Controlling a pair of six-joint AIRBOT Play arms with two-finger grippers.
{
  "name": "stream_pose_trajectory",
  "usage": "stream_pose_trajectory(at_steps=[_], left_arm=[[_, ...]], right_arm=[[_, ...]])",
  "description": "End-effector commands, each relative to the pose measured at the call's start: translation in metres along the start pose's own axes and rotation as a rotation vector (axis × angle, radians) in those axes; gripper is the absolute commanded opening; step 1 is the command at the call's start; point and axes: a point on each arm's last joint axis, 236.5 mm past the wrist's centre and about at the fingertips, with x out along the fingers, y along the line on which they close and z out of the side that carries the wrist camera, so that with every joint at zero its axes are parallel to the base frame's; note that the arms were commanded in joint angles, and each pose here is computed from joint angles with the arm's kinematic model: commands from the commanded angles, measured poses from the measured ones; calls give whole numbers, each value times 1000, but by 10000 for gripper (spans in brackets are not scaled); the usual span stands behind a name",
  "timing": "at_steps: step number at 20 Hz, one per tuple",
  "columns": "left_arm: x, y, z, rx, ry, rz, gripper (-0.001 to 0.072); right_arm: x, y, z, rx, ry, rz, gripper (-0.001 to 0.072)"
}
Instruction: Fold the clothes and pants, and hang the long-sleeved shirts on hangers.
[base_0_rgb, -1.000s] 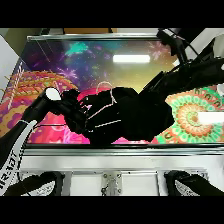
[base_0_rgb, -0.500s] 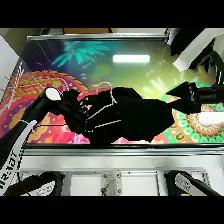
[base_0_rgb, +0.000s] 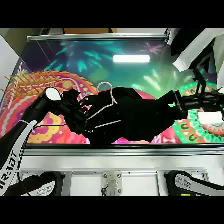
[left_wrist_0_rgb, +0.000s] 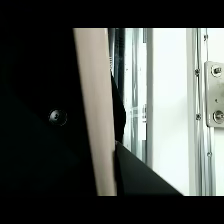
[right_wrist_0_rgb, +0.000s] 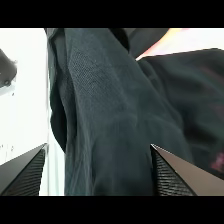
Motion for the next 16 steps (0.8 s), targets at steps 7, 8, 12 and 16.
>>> stream_pose_trajectory(at_steps=[7,8,12,16], left_arm=[[0,0,0,0,1,-1,19],[0,0,0,0,0,-1,19],[0,0,0,0,0,-1,19],[0,0,0,0,0,-1,19]], right_arm=[[44,9,-8,-8,36,131,711],[46,8,-8,-10,38,127,711],[47,8,-8,-7,39,125,711],[47,8,-8,4,39,126,711]])
